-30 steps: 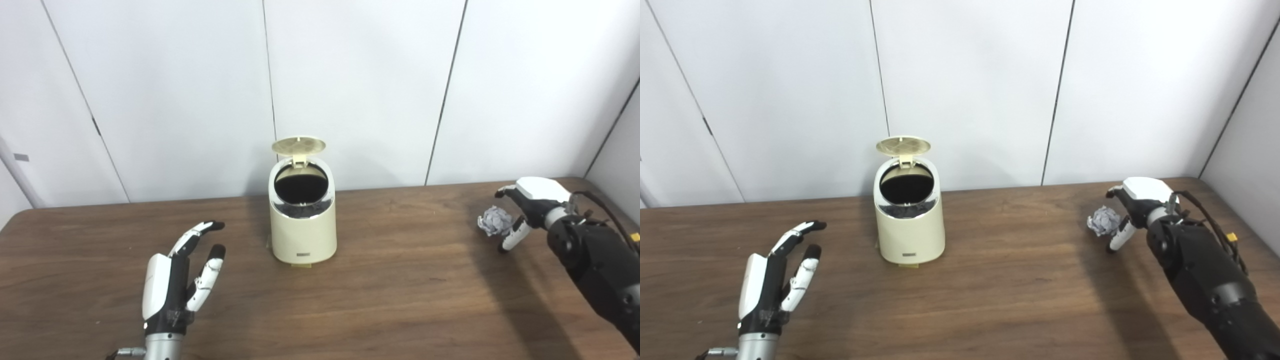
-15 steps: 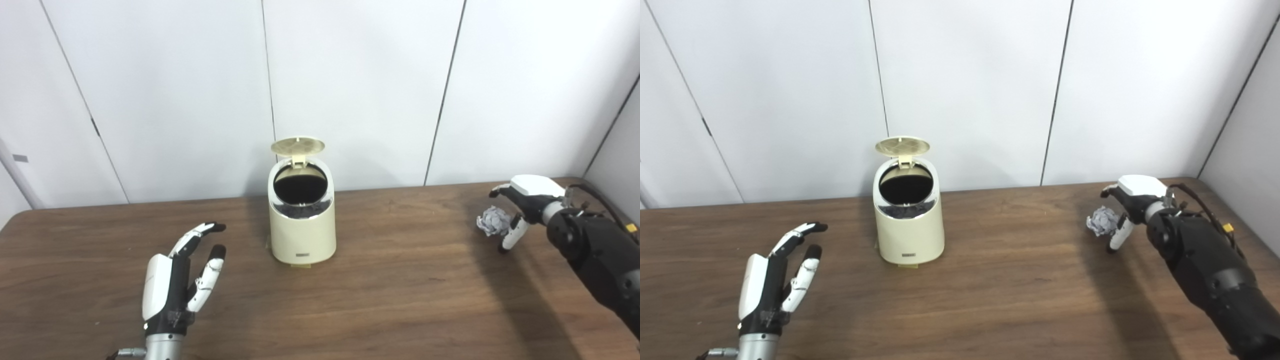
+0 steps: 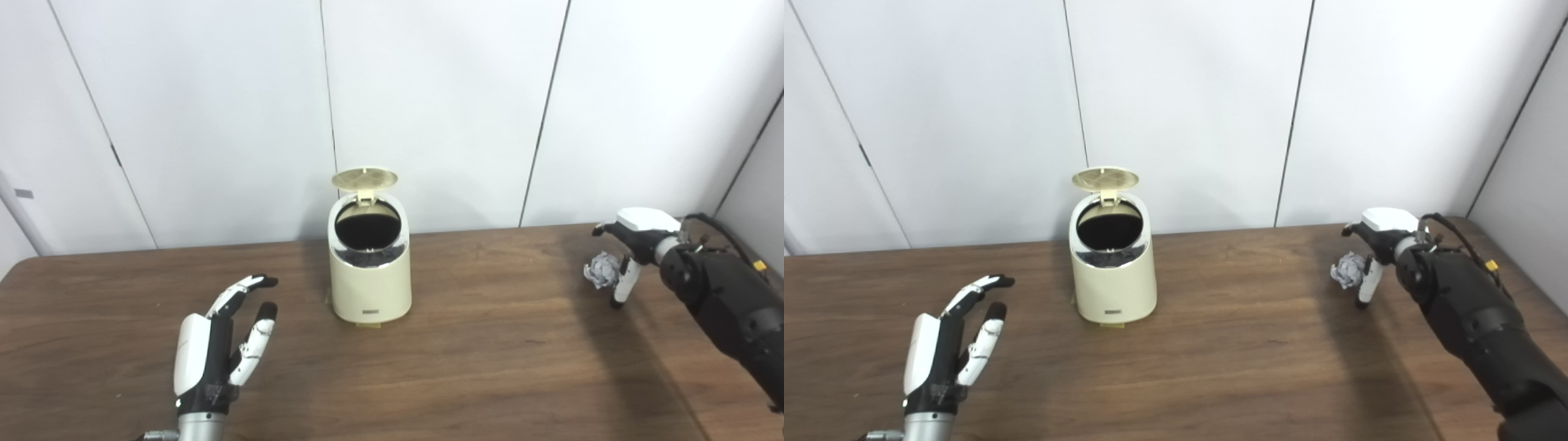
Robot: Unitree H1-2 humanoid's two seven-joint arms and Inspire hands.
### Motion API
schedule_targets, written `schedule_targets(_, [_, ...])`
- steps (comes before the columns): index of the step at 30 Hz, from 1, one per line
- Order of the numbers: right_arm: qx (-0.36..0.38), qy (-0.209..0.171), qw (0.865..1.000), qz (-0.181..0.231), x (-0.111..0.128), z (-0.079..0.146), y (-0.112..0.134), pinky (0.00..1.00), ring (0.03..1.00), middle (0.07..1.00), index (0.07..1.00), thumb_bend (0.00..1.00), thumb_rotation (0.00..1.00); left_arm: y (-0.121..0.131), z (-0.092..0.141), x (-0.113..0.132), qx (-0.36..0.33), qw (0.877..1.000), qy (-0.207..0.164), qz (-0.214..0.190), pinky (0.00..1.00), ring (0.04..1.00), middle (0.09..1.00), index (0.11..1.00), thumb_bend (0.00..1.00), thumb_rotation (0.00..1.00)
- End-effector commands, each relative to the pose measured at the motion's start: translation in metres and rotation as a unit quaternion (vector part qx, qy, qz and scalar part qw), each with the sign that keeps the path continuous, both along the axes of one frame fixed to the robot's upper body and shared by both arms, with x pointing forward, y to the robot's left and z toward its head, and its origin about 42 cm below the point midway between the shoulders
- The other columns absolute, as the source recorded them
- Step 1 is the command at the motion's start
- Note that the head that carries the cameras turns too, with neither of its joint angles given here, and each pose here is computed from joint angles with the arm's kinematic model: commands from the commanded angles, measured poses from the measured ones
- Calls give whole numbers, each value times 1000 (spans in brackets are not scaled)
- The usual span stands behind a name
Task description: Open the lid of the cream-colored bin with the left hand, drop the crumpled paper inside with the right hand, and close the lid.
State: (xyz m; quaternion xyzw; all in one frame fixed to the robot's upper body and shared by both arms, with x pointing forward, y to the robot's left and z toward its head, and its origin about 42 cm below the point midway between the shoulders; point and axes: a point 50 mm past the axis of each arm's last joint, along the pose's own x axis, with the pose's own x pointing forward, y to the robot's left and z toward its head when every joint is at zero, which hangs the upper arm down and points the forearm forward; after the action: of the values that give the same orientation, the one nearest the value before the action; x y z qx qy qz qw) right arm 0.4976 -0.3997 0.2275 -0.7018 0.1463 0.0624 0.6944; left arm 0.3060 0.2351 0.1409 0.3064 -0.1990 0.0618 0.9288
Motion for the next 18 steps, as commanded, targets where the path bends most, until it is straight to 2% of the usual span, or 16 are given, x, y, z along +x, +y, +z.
schedule_targets(1, [-8, -26, 1000, 3, 7, 24, -6, 624, 803, 928, 846, 878, 16, -2, -13, -11, -2, 1000, 13, 3, 798, 820, 802, 751, 490, 1000])
schedule_targets(12, [6, -11, 1000, 7, 7, 24, -9, 628, 789, 902, 795, 845, 2, -1, -11, -12, -2, 1000, 15, 3, 803, 824, 807, 758, 505, 1000])
schedule_targets(14, [8, -8, 1000, 12, 5, 26, -7, 621, 774, 869, 773, 830, 1, -1, -11, -12, -3, 1000, 13, 3, 802, 824, 806, 756, 498, 1000])
schedule_targets(18, [-4, 9, 1000, 5, 6, 24, -8, 631, 770, 853, 771, 797, 0, -1, -11, -12, -3, 1000, 14, 4, 807, 826, 807, 758, 494, 1000])
